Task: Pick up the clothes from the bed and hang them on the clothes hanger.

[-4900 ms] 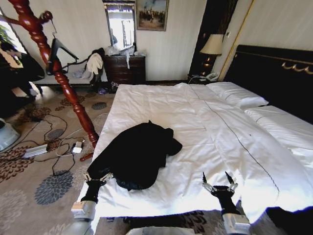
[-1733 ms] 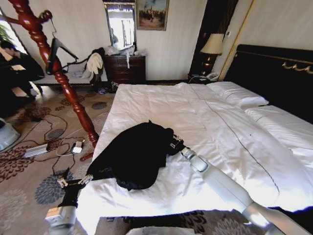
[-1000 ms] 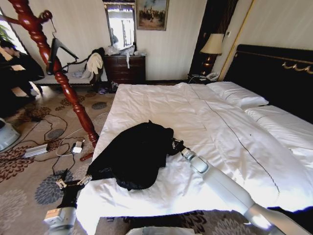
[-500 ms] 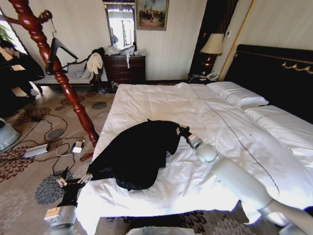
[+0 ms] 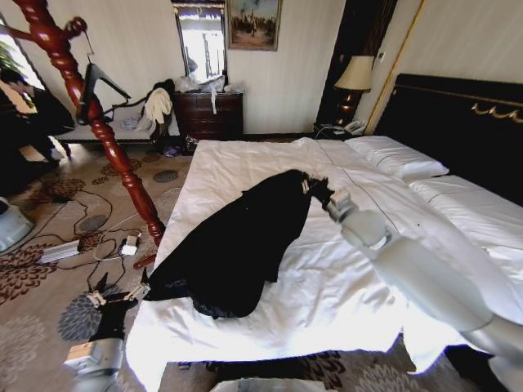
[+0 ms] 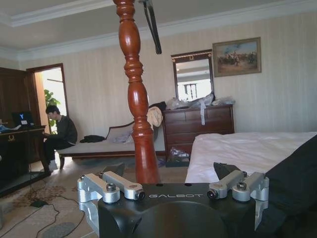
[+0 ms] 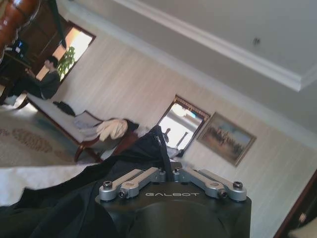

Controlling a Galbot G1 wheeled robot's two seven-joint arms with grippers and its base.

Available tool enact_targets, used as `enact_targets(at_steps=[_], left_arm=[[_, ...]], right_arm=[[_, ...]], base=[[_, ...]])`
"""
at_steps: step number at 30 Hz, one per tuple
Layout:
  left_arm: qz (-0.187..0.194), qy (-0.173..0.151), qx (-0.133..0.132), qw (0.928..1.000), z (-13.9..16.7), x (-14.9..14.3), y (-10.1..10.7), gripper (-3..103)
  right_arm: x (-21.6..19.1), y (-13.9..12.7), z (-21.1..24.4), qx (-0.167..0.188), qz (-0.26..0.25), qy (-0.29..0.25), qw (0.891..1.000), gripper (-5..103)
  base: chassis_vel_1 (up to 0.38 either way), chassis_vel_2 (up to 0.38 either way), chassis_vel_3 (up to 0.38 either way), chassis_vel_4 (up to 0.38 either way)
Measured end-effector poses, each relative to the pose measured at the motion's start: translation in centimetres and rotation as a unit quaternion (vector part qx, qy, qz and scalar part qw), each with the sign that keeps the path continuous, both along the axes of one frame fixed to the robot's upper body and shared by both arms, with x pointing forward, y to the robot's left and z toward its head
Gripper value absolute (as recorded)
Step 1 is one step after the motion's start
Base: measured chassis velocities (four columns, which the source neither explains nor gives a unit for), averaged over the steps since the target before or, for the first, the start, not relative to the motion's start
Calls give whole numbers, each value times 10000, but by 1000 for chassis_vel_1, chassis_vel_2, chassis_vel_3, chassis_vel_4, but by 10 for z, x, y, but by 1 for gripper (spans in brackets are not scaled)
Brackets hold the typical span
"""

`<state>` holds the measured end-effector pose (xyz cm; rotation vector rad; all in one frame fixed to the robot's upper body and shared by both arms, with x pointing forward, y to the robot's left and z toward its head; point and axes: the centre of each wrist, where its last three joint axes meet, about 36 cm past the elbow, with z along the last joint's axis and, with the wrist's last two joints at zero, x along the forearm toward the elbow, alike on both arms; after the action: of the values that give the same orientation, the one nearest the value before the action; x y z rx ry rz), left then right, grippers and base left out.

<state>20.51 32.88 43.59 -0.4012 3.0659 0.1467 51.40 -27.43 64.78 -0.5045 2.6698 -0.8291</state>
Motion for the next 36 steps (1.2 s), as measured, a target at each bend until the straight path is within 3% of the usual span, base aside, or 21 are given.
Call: enact_targets(at_steps=[6,12,20,24,36], left_arm=[[18,-153,62,9999,13,2,7,100],[-25,-238,126,9996,24,4,11,100],[-240,-366,68,9990,63,16,2,100],[-470,-170,-30,9987,86,26,4,100],[-1069,-206,-131,9940,150,58,10,100]], right_arm=[[-3,10,43,-9,100,-335,9994,0],[-4,10,46,-5,61,-353,9994,0],[-40,-23,5,-157,-306,-27,9994,0],[-59,-45,-11,-253,-595,37,9979,0],[-85,-72,-20,-667,-773,119,9947,0]], base=[[0,0,0,0],[0,0,0,0],[0,0,0,0],[0,0,0,0],[0,0,0,0]])
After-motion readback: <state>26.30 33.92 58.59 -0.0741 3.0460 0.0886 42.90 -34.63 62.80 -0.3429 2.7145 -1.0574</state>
